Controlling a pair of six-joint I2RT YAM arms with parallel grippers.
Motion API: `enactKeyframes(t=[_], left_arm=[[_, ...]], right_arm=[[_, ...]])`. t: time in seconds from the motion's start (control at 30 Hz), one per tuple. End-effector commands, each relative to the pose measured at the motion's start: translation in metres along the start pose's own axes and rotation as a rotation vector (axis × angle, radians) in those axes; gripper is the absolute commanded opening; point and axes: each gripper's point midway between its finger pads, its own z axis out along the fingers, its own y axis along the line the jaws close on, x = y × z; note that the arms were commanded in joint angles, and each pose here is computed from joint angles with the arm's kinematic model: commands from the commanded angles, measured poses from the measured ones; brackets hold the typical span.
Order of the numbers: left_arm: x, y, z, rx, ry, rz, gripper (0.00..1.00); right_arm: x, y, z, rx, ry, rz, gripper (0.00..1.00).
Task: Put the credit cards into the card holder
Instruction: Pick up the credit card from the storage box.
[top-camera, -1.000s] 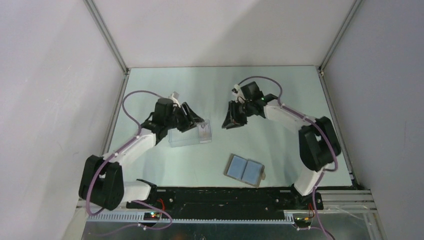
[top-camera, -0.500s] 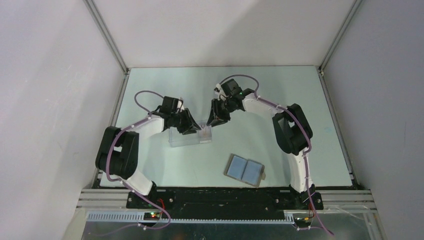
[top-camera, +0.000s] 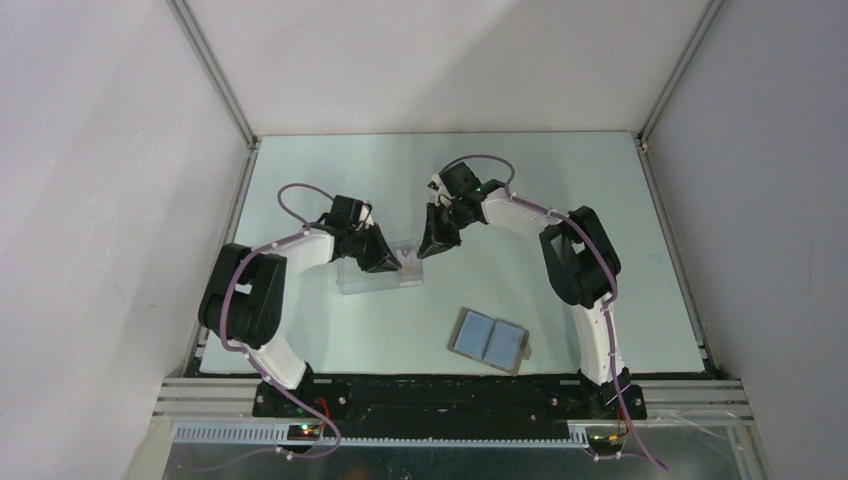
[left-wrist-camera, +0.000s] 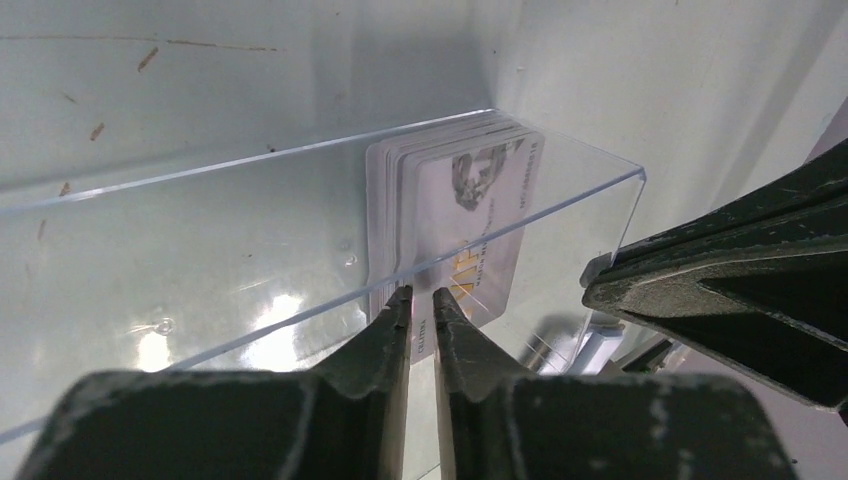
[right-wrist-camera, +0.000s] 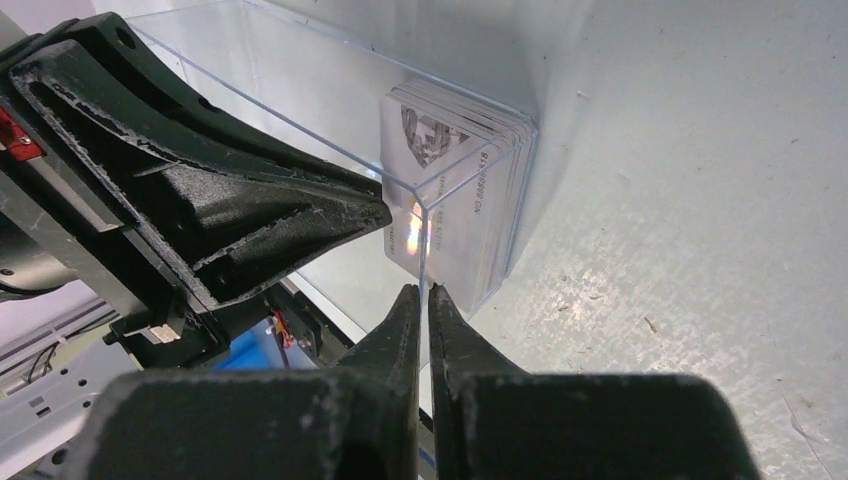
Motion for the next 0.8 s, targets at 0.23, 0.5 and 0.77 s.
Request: enactKeyframes(t=[0.23,0.5,0.77], left_arm=[[-0.018,-0.018,-0.008,-0.004,-0.061,0.095,0.17],[-0.016,-0.014,-0.002,-0.036,-0.046,0.111,0.22],[-0.017,-0.009,-0.003,-0.087,-0.059,0.135,0.28]], right_arm=[[-0.003,0.009,-0.002,-0.012,-0.004,-0.026,0.02],[-0.002,0.009,-0.001,-0.017,0.003,-0.022,0.02],[-0.002,0.010,-0.002,-0.020,0.005,-0.025,0.02]])
